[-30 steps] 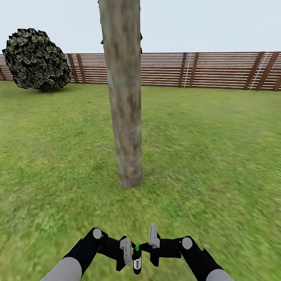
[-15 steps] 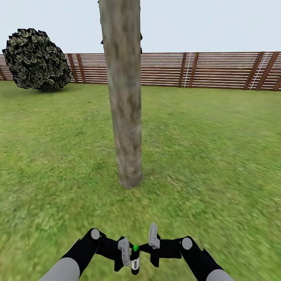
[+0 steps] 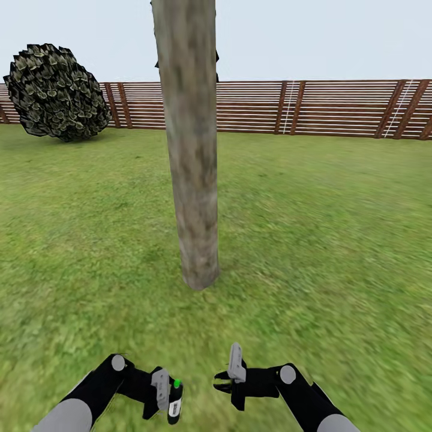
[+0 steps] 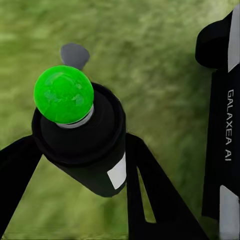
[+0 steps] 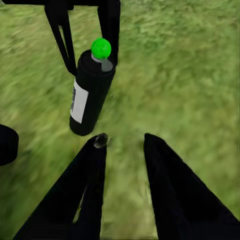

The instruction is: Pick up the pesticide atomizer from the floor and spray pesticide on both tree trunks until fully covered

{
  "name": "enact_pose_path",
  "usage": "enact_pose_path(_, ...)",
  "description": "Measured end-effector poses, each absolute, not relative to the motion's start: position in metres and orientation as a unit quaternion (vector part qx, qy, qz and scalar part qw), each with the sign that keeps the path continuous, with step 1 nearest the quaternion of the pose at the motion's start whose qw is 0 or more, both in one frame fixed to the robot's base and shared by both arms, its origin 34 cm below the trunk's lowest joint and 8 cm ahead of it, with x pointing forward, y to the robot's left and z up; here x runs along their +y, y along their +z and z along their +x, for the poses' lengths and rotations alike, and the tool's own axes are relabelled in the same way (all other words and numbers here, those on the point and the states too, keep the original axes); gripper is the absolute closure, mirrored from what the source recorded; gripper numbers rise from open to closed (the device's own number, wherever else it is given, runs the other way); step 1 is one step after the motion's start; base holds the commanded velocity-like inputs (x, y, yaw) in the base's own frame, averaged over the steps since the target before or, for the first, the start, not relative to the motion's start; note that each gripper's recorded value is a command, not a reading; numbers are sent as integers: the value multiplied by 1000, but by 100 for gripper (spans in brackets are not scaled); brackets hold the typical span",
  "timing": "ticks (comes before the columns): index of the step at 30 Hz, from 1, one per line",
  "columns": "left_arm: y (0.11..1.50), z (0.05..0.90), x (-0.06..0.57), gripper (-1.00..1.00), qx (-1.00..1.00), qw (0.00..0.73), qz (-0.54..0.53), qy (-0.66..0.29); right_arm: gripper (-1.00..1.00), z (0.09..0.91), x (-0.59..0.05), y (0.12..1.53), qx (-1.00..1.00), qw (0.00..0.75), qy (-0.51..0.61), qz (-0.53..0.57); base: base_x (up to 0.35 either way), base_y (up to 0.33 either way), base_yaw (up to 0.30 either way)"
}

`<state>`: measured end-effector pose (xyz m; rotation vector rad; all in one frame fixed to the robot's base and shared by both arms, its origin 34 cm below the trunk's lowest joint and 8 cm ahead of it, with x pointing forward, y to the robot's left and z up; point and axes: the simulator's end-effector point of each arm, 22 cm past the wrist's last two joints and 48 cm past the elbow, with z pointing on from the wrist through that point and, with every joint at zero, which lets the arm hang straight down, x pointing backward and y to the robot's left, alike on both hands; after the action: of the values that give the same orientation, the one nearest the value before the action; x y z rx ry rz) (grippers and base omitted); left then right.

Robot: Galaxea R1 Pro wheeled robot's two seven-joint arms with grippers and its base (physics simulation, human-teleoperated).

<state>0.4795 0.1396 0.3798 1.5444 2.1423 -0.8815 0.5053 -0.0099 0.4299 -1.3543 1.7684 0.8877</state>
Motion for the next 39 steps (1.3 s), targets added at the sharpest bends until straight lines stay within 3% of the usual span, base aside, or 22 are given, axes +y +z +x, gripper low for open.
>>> enact_pose_path(11, 372, 508, 230, 100, 800, 188, 522, -229, -100, 506, -15, 427, 689, 362, 340, -527, 0, 0, 0)
enact_pose_path(13, 372, 589, 284, 100, 888, 299, 337, -93, -100, 522, -119, 366, 790, 352, 227, -448, 0, 0, 0)
enact_pose_path(20, 334, 583, 306, 100, 930, 311, 193, 37, -100, 533, -228, 321, 895, 365, 61, -248, 0, 0, 0)
enact_pose_path(29, 331, 582, 297, 100, 943, 325, 71, 23, -100, 531, -317, 330, 895, 410, -128, -118, 0, 0, 0)
enact_pose_path(35, 331, 583, 293, 100, 944, 327, 39, 11, -100, 519, -340, 338, 886, 433, -155, -50, 0, 0, 0)
enact_pose_path(39, 319, 565, 294, 100, 961, 276, 26, 10, -100, 513, -358, 338, 888, 429, -168, -5, 0, 0, 0)
